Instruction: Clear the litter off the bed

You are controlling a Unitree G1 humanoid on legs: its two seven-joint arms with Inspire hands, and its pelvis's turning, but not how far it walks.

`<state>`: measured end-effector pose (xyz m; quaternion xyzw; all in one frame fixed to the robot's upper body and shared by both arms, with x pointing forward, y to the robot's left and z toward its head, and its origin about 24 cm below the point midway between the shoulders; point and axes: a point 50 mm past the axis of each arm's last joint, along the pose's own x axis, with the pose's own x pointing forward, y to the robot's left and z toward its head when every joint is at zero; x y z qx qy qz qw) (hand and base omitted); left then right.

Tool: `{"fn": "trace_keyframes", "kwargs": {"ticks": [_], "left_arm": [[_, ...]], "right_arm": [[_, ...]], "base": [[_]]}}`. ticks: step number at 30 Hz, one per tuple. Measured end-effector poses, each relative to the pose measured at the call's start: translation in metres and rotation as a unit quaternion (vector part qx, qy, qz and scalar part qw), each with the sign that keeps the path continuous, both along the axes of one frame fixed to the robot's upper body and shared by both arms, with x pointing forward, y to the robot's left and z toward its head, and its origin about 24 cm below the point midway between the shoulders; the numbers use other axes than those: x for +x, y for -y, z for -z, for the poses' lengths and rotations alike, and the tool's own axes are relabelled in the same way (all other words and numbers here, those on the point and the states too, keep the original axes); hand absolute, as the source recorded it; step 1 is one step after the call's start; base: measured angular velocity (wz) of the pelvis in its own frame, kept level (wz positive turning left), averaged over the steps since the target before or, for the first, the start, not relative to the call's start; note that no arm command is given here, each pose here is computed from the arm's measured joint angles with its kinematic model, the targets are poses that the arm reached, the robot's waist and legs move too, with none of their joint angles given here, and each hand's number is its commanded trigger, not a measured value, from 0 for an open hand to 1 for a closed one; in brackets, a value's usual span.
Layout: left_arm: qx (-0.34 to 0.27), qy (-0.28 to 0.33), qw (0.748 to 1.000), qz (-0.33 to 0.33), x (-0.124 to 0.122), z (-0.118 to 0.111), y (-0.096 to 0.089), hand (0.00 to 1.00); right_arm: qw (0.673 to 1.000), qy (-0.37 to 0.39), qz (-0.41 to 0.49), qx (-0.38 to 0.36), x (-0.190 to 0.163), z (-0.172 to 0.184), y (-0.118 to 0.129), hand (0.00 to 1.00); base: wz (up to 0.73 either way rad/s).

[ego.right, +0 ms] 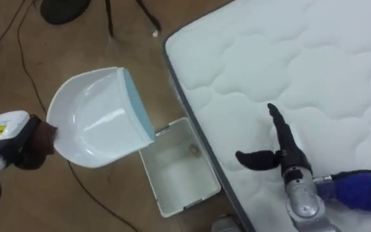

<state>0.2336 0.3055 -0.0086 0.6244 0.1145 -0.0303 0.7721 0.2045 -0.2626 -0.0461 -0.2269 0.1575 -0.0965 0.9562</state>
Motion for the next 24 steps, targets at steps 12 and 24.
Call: {"fn": "trace_keyframes", "kwargs": {"ticks": [12, 24], "left_arm": [[-0.128, 0.034, 0.991, -0.016, -0.016, 0.019, 0.049, 1.00], [-0.237, 0.060, 0.970, -0.008, -0.011, 0.018, 0.077, 1.00]], "right_arm": [[0.998, 0.011, 0.046, 0.051, -0.003, 0.007, -0.012, 0.00], [0.998, 0.007, -0.005, 0.069, -0.007, 0.013, -0.039, 0.00]], "base": [[-1.01], [-1.01]]}}
